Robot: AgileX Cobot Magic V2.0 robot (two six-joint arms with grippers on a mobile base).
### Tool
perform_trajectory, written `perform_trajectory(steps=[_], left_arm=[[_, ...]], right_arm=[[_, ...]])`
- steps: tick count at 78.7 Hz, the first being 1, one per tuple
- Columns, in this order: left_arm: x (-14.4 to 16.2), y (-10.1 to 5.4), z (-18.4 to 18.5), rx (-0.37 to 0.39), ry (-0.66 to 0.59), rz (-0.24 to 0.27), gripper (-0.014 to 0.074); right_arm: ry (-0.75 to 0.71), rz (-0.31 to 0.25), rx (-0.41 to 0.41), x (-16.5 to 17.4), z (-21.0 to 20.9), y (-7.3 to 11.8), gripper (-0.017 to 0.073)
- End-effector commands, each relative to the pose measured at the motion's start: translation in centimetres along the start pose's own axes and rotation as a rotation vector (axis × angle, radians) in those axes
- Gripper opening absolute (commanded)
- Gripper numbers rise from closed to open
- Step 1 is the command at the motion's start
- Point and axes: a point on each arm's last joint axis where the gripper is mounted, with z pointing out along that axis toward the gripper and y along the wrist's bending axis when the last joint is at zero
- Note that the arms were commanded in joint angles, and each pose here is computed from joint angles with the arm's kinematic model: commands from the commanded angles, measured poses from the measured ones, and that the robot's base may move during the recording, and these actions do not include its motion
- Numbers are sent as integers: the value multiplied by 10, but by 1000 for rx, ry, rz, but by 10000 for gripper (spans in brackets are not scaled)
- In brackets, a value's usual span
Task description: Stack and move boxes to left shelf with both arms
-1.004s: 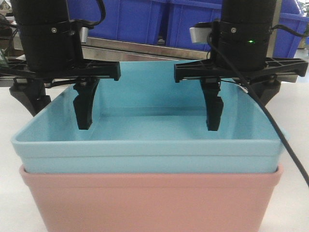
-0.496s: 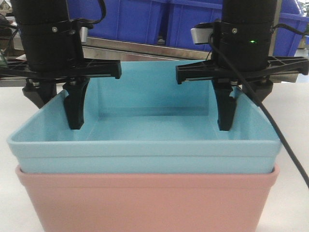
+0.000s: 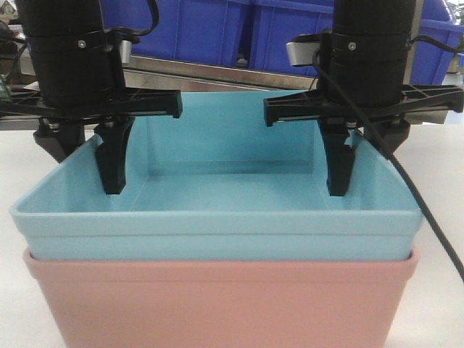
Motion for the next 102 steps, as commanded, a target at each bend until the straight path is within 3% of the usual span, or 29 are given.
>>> perform_trajectory(steps=[1,15,35,43,61,76,102], left_arm=[[-2,-4,-27,46,-54,-5,-4],[-1,-5,-44,24,-7,-32,-4],[22,-14,-85,51,-60,-7,-3],[32,-14,-101,51,-95,-24,-3],[59,-16,-130,86,-115,-21,-3],[86,-10,-139,104,-118,-66,-3],[123,0,-149,154,-120,-63,-3]], right_arm=[[-82,21,-54,-3,-30,2,67],[-177,53,-42,-3,-65,-8,67],[-207,54,-57,21,-112,-20,67],[-206,43,-66,33,-123,-18,67],[-197,7,-90,64,-128,-6,67],[-212,-18,-119,89,-135,-7,67],[-213,-39,-161,125,-143,-11,67]])
